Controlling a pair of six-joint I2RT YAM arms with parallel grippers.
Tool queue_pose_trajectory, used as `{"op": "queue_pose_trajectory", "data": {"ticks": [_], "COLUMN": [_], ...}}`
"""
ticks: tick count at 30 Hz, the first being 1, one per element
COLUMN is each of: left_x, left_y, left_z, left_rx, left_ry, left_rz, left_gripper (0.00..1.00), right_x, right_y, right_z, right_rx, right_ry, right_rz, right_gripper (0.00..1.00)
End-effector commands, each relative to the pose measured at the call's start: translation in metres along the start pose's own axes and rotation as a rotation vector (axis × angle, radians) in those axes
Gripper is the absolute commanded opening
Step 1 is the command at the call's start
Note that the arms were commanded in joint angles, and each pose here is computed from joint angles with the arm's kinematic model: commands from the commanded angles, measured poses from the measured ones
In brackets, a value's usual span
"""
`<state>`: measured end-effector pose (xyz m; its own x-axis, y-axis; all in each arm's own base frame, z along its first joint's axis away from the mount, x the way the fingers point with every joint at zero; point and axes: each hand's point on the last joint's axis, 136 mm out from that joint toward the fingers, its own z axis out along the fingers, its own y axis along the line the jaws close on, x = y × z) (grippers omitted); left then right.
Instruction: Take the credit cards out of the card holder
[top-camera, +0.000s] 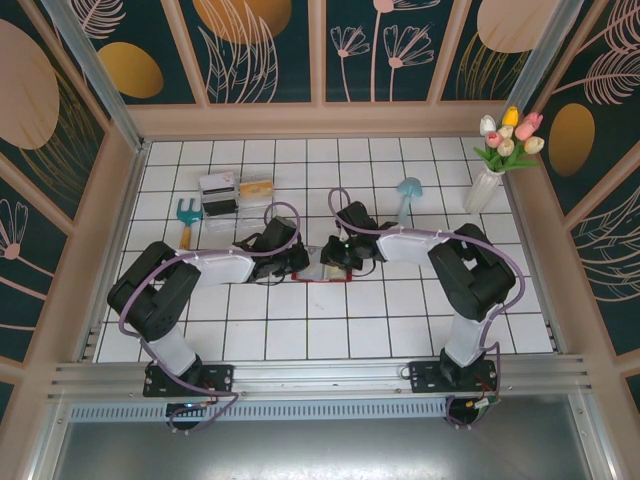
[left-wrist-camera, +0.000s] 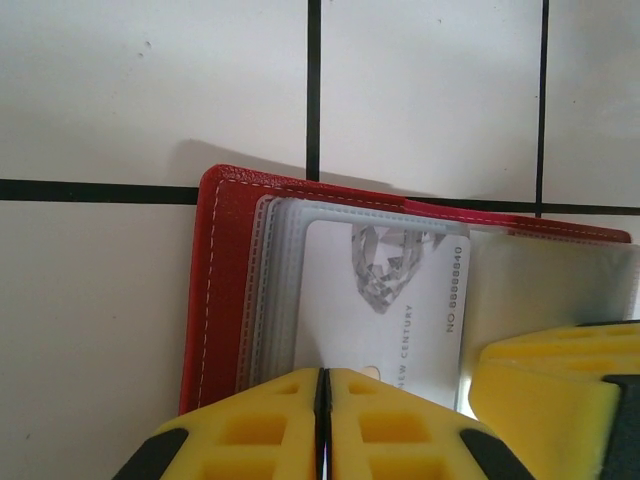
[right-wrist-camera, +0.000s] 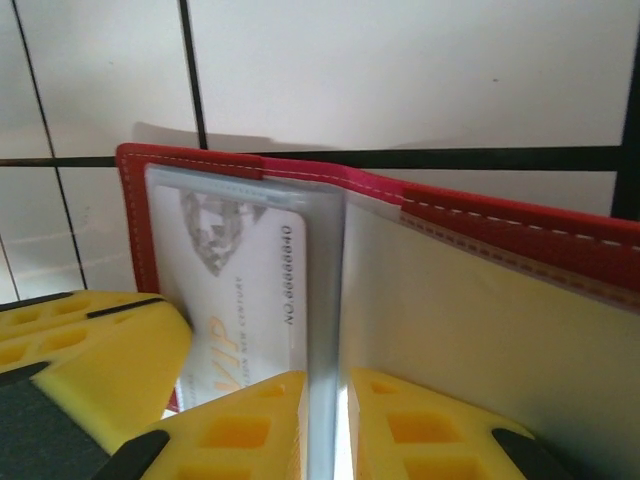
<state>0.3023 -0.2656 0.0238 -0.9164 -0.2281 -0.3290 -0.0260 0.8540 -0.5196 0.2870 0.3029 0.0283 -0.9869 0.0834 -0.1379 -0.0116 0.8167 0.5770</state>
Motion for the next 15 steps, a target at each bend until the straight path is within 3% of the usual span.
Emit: {"op": "queue_pose_trajectory", "data": {"ticks": [1, 15], "left_x": [0.026, 0.027], "left_y": [0.038, 0.034], "left_z": [0.008, 0.009], "left_rx": [-0.117, -0.099], "left_ry": [0.065, 0.07], "left_rz": [-0.009, -0.012], "left_gripper": [0.11, 0.11], "right_x": [0.002, 0.001], "right_y": [-0.005, 0.007], "right_z": [0.005, -0.003], "right_rx": [-0.038, -0.218], "right_ry": [0.015, -0.007], "right_rz": [-0.01, -0.045], "right_gripper": [0.2, 0.2]}}
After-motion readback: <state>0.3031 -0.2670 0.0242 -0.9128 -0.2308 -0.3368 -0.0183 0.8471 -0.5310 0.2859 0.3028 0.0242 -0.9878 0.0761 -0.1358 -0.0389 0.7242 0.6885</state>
